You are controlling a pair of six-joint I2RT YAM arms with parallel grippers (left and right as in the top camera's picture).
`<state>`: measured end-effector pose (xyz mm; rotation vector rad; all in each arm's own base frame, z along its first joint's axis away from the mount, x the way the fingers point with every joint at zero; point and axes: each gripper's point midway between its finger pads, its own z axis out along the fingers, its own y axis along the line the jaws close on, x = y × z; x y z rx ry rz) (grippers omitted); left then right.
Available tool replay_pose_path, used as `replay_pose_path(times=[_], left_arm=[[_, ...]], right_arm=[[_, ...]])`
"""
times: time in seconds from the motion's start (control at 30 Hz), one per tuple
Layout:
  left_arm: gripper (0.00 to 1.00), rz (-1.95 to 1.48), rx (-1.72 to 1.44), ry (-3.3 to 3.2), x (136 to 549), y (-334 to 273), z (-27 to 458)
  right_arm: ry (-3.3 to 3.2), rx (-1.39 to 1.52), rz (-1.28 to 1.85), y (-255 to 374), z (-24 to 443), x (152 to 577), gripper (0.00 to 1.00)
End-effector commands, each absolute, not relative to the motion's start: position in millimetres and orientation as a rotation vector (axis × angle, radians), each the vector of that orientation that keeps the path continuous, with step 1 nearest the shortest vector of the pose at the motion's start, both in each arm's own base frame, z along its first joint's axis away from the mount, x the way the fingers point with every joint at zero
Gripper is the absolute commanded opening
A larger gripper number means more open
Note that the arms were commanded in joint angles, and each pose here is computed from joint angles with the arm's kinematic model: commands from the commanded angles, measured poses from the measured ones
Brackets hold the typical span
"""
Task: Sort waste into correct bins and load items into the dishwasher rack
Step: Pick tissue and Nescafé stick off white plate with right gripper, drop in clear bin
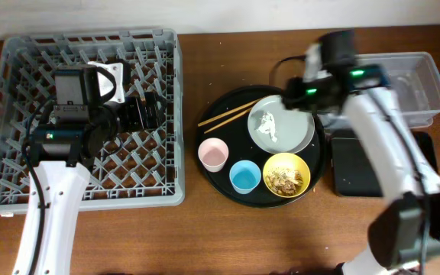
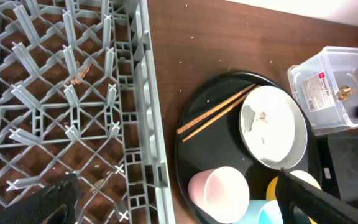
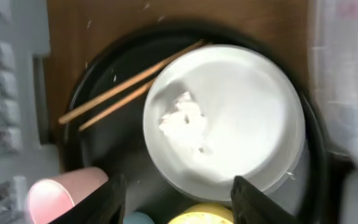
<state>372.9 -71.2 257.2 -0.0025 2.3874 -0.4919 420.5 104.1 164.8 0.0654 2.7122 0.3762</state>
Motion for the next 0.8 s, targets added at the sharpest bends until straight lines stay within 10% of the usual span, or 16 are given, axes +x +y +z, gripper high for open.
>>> replay_pose_path(times=[0.0, 0.13, 0.17, 0.5, 0.6, 0.77], left_arm=[[0.99, -0.497, 0.019, 2.37, 375, -72, 264], [0.99, -0.497, 0.019, 2.37, 375, -72, 264], [0.99, -0.497, 0.019, 2.37, 375, -72, 264], [0.99, -0.497, 0.019, 2.37, 375, -72, 264], [0.99, -0.497, 0.019, 2.37, 375, -72, 264], [0.99, -0.497, 0.018, 2.37, 375, -72, 264]], right_arm=[[2.784, -0.035, 0.137, 122, 93, 431, 0.6], [2.836, 0.009, 0.092, 125, 21, 450, 0.44], [2.868, 0.074, 0.123, 123, 16, 446, 0.07], [2.389, 0.793, 0.17, -62, 157, 489, 0.05], [2.4, 0.698, 0.197, -80, 147, 499, 0.77], [2.362, 0.505, 0.424, -30, 247, 446, 0.77]])
